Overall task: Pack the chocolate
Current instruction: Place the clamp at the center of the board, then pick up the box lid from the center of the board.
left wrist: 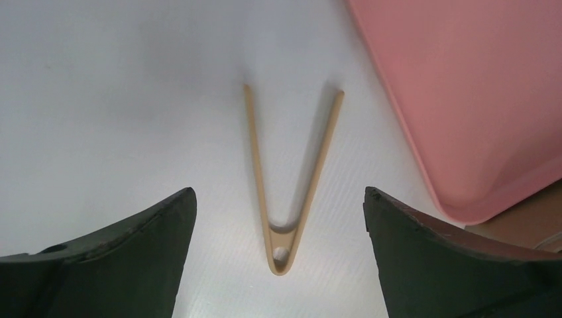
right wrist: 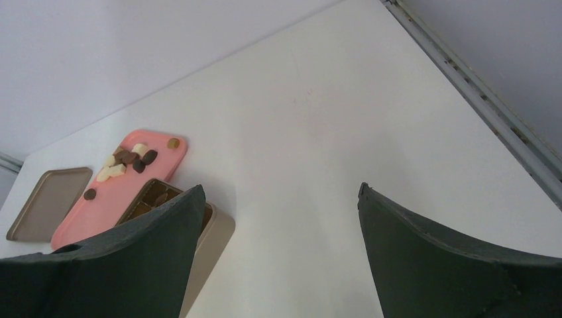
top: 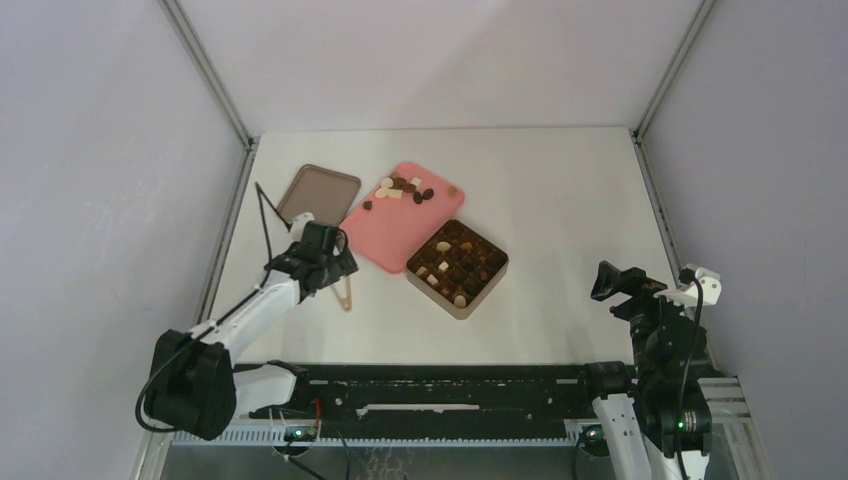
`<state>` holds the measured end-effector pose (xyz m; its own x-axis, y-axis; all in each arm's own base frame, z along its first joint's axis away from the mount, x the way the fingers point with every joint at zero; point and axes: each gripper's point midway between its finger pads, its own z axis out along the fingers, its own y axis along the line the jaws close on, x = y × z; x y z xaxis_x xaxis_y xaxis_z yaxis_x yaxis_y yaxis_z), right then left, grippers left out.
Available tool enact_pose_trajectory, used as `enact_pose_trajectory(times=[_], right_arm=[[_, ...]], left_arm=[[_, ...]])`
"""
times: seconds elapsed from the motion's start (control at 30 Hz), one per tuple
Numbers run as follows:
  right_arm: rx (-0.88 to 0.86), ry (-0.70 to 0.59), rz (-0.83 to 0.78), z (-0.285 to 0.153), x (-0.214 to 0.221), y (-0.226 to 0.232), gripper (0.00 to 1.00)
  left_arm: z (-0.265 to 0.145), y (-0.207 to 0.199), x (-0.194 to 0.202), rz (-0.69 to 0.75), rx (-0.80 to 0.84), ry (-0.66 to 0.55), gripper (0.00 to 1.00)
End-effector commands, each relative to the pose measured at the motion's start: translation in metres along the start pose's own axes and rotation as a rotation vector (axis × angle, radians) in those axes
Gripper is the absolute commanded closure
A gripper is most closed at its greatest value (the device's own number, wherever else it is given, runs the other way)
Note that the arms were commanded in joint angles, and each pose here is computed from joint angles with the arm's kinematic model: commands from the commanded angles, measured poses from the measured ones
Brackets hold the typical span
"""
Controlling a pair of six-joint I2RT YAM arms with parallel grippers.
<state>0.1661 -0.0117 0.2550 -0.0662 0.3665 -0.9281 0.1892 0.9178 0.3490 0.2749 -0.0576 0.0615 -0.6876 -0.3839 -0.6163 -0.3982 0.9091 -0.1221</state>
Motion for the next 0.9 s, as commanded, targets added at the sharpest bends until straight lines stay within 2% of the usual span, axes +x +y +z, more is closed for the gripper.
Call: enact_pose_trajectory(times=[0.0, 0.2, 0.43, 0.67, 0.87], right_arm=[[-0.02, -0.038, -0.005, 0.002, -0.009, 0.004, 0.06], [-0.019, -0.026, -0.008, 0.003, -0.007, 0.005, 0.06], [-0.003, -0.02, -0.011, 0.005, -0.006, 0.002, 0.06], [0.019, -0.011, -0.01, 0.007, -0.004, -0.001, 0.06], [0.038, -0.001, -0.011, 0.009, -0.003, -0.004, 0.06]], left_arm=[[-0.02, 0.001, -0.045, -0.11, 0.021, -0.087, 0.0], [-0.016, 0.017, -0.082, -0.243, 0.015, -0.094, 0.0], [0.027, 0.03, -0.122, -0.411, -0.041, -0.03, 0.0], [0.069, 0.019, -0.151, -0.481, -0.119, 0.024, 0.12], [0.099, 0.006, -0.156, -0.525, -0.12, 0.078, 0.2]])
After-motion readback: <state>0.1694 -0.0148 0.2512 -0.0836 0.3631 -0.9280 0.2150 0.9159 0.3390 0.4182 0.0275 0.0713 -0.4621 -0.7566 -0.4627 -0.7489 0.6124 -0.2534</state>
